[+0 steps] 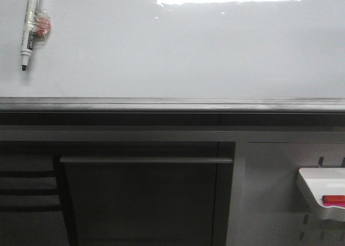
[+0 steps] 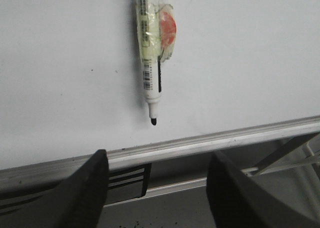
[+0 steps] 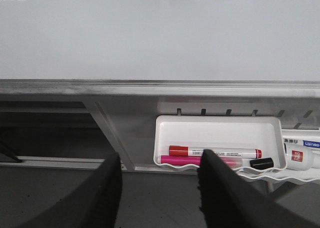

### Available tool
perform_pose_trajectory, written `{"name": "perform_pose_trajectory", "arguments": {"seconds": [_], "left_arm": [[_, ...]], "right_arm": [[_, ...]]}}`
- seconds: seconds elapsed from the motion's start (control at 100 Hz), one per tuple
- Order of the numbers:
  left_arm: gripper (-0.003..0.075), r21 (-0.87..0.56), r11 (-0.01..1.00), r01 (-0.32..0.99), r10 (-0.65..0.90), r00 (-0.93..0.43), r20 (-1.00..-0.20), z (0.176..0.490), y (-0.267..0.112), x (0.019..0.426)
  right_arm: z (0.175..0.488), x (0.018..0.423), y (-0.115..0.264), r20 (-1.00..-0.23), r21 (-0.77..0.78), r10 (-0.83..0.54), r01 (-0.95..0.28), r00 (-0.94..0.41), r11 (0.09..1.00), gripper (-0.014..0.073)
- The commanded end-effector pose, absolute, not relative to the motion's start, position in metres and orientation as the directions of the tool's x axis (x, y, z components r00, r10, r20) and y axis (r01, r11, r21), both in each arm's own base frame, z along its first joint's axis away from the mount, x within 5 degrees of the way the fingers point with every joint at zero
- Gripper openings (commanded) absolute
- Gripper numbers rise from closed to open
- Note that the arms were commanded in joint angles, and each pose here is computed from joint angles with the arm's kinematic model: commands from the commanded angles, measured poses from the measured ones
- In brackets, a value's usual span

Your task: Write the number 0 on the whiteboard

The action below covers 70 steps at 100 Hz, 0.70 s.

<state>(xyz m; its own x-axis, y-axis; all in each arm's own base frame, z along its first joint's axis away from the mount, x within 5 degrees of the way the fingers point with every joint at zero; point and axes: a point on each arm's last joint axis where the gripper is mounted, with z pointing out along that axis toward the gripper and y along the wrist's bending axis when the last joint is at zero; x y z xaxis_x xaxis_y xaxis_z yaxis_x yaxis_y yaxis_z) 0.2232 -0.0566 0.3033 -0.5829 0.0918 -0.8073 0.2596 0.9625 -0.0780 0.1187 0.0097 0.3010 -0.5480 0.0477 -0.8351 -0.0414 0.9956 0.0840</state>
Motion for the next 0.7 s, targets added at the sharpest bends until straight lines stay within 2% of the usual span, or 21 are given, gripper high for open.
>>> {"name": "perform_pose_trajectory", "arguments": {"seconds": [0.0,0.33,0.69], "left_arm": [[0.0400,-0.081,0.962,0.263,0.072,-0.522,-0.850,0.321,-0.062,0.241],[0.0400,-0.073,0.958,0.277,0.109,-0.588,-0.801,0.322,-0.074,0.290],[0.0379,-0.074,0.958,0.276,0.113,-0.603,-0.790,0.318,-0.080,0.315]], "right_arm": [[0.317,0.124,0.009,-0.887,0.076,0.046,-0.048,-0.460,0.996,0.0320],[0.317,0.124,0.009,-0.885,0.076,0.045,-0.048,-0.463,0.996,0.0320],[0.317,0.124,0.009,-0.885,0.076,0.045,-0.048,-0.463,0.996,0.0320]]}}
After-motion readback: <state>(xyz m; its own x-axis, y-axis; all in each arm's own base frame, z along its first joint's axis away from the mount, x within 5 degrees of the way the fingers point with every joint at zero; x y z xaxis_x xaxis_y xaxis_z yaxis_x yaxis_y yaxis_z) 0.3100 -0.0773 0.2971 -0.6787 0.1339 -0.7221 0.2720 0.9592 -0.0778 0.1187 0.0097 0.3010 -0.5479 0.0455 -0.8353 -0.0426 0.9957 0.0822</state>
